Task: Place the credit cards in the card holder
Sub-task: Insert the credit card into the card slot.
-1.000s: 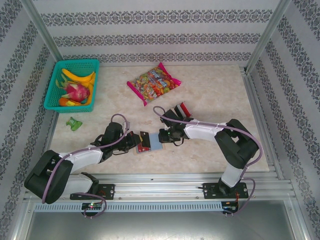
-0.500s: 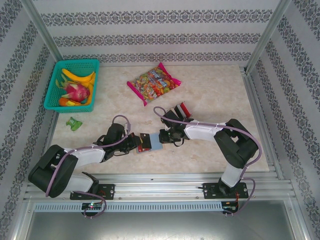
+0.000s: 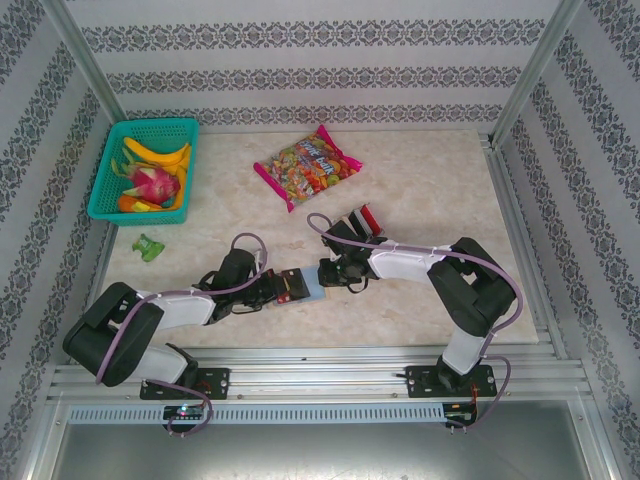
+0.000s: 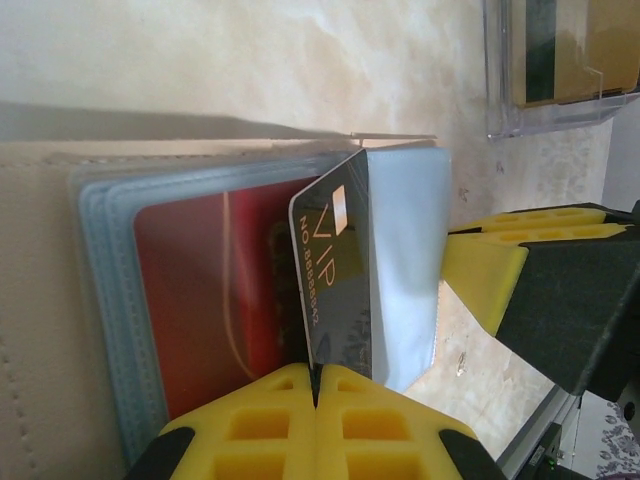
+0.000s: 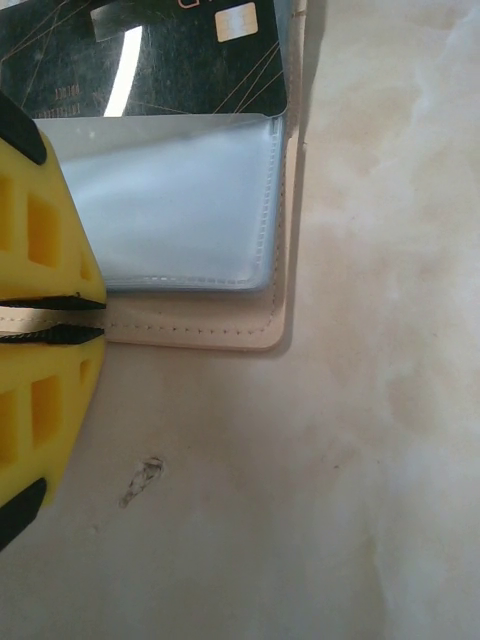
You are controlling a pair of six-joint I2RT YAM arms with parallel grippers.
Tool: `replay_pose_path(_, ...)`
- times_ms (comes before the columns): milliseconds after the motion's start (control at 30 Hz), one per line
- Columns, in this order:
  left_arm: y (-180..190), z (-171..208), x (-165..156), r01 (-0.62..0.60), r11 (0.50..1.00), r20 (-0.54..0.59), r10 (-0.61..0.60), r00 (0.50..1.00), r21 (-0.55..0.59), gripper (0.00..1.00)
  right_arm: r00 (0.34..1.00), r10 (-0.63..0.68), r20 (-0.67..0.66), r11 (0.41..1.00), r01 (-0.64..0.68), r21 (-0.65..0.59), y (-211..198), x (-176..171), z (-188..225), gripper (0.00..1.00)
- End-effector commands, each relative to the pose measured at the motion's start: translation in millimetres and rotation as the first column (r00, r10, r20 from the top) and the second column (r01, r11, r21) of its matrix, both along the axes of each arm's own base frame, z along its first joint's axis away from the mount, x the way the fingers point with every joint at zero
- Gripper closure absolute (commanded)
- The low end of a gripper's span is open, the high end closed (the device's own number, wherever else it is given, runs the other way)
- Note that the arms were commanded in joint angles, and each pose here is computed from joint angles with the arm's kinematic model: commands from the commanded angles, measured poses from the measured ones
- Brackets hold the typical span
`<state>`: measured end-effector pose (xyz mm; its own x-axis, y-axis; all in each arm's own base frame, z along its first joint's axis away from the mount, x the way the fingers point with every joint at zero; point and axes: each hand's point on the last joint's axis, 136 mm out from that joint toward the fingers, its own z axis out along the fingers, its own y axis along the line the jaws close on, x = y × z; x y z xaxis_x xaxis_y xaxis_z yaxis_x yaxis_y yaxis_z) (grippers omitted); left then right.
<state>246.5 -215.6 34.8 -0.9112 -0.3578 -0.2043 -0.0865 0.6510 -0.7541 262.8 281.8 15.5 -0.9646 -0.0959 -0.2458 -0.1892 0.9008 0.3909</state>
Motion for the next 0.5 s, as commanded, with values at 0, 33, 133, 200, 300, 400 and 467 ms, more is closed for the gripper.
replay_pose_path(0,-6.2,5.1,-6.5,0.049,0.999,0.013,-0.049,0.999,0.007,1.0,0.997,-0.013,-0.07,0.999,0.009,-0.053,-11.0,-13.0,-26.3,0.81)
replay_pose_path(33,-7.4,7.4,-8.1,0.061,0.998,0.023,-0.061,0.998,0.002,1.0,0.997,-0.013,-0.07,0.998,0.009,-0.055,-11.4,-13.1,-26.3,0.81)
replay_pose_path(133,-7.4,8.9,-12.3,0.093,0.995,0.02,-0.094,0.995,0.022,1.0,0.997,-0.014,-0.072,0.998,0.01,-0.056,-11.9,-13.0,-26.8,0.81)
replay_pose_path(200,-4.8,8.0,-16.5,0.113,0.992,0.011,-0.114,0.993,0.05,1.0,0.997,-0.013,-0.07,0.998,0.009,-0.055,-11.7,-12.6,-26.6,0.81)
replay_pose_path(300,-1.4,7.9,-18.6,0.119,0.99,0.011,-0.12,0.993,0.072,1.0,0.997,-0.014,-0.07,0.998,0.01,-0.057,-12.1,-12.2,-26.2,0.81)
replay_pose_path(400,-1.3,6.8,-15.6,0.113,0.99,0.012,-0.114,0.993,0.084,1.0,0.998,-0.009,-0.07,0.998,0.005,-0.057,-11.7,-12.6,-25.9,0.81)
replay_pose_path(467,-4.3,6.3,-10.6,0.105,0.992,0.019,-0.106,0.994,0.07,1.0,0.997,-0.011,-0.072,0.998,0.007,-0.055,-11.2,-12.5,-26.1,0.81)
